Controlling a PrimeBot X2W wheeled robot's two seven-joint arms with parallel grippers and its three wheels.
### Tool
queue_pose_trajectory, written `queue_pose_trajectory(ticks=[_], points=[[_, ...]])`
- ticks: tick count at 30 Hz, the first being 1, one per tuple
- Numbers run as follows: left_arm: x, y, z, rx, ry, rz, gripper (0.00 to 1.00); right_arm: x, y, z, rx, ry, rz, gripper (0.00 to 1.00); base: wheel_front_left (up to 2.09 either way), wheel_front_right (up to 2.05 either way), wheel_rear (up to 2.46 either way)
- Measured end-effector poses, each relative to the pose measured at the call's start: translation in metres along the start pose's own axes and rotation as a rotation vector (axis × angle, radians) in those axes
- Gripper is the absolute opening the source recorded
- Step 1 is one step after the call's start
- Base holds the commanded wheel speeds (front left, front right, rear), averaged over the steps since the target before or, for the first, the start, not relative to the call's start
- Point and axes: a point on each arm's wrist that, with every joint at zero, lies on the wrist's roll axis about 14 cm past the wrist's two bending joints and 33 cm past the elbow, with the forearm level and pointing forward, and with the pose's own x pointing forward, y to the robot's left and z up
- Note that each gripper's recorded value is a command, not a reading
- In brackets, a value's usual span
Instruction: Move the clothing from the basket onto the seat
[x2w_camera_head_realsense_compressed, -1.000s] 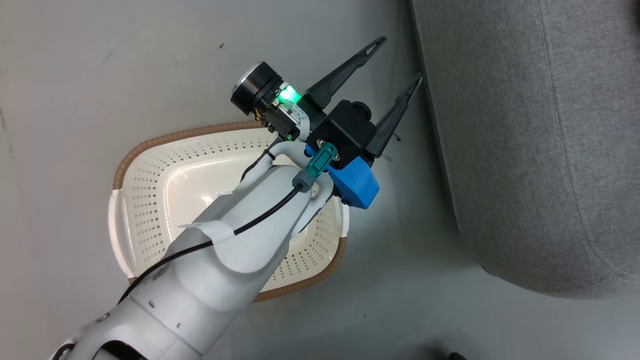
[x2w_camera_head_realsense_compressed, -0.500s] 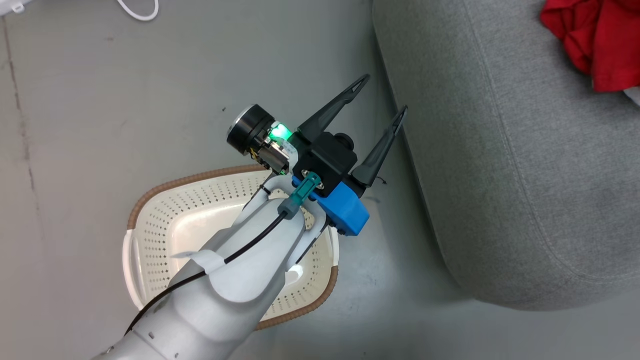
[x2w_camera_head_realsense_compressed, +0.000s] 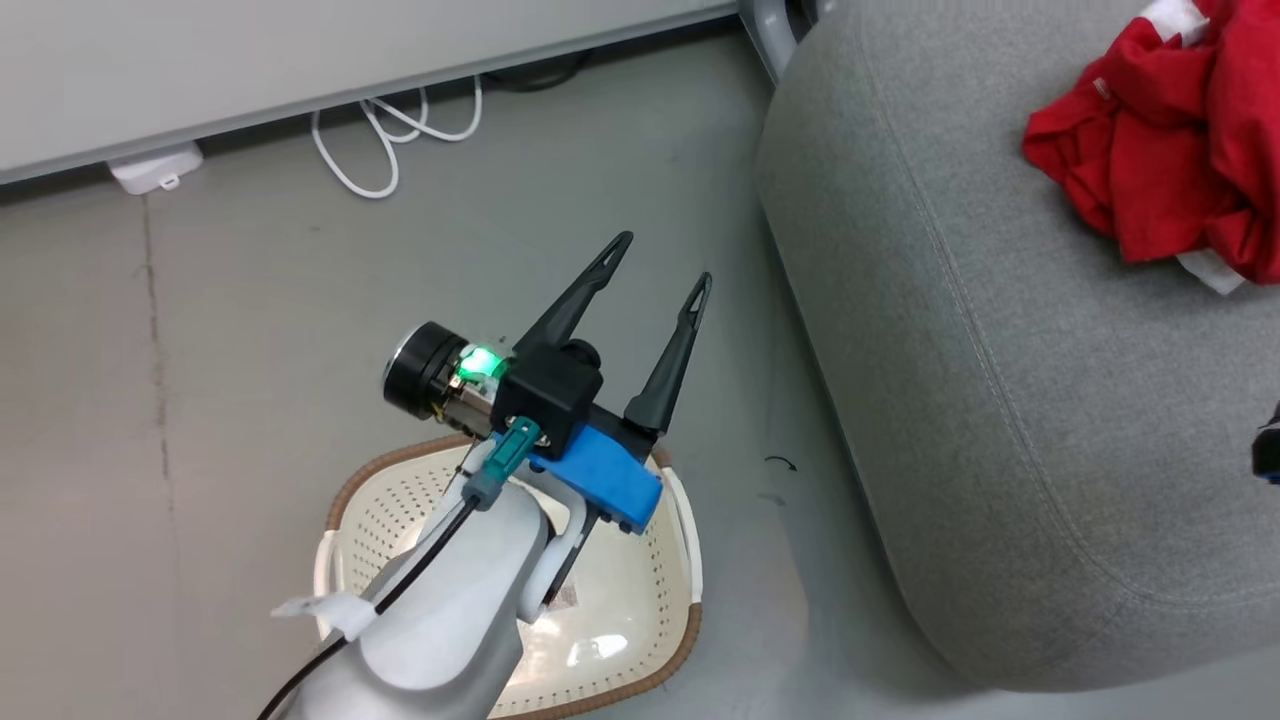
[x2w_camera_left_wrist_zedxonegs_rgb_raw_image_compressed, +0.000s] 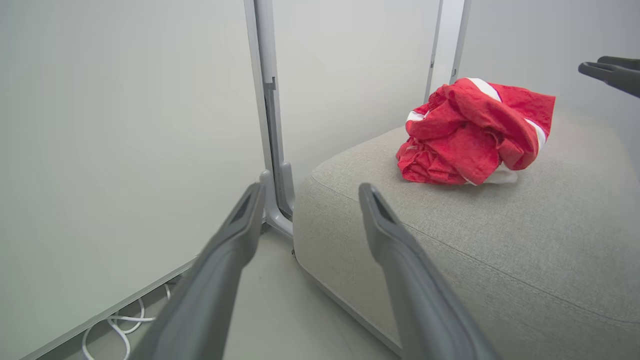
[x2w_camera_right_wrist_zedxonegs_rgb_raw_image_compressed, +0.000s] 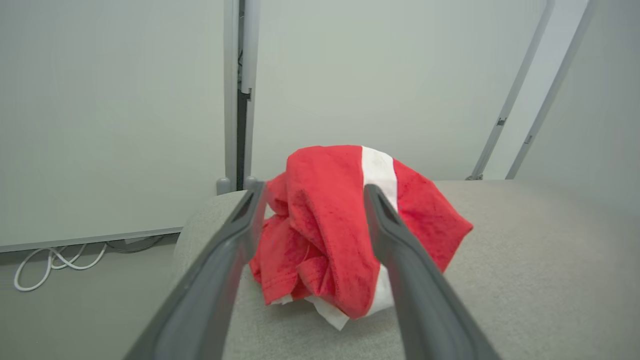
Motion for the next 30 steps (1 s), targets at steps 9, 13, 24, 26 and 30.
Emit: queue_pose_trajectory(ticks=[9, 13, 24, 26, 30], points=[[-0.052, 0.043, 0.02, 0.015, -0.023, 0.217, 1.0, -0.012, 0.08, 0.031, 0.094, -0.097, 0.195, 1.0, 0.0, 0.0, 0.0], [-0.079, 0.063, 0.029, 0.029, -0.037, 0.316, 1.0, -0.021, 0.109, 0.042, 0.126, -0.126, 0.265, 1.0, 0.0, 0.0, 0.0], [-0.15, 0.094, 0.044, 0.057, -0.068, 0.518, 1.0, -0.049, 0.15, 0.054, 0.193, -0.149, 0.366, 1.0, 0.0, 0.0, 0.0], [-0.16, 0.096, 0.046, 0.06, -0.074, 0.542, 1.0, -0.055, 0.153, 0.056, 0.2, -0.152, 0.373, 1.0, 0.0, 0.0, 0.0], [-0.176, 0.094, 0.049, 0.062, -0.084, 0.563, 1.0, -0.067, 0.156, 0.055, 0.215, -0.146, 0.383, 1.0, 0.0, 0.0, 0.0]])
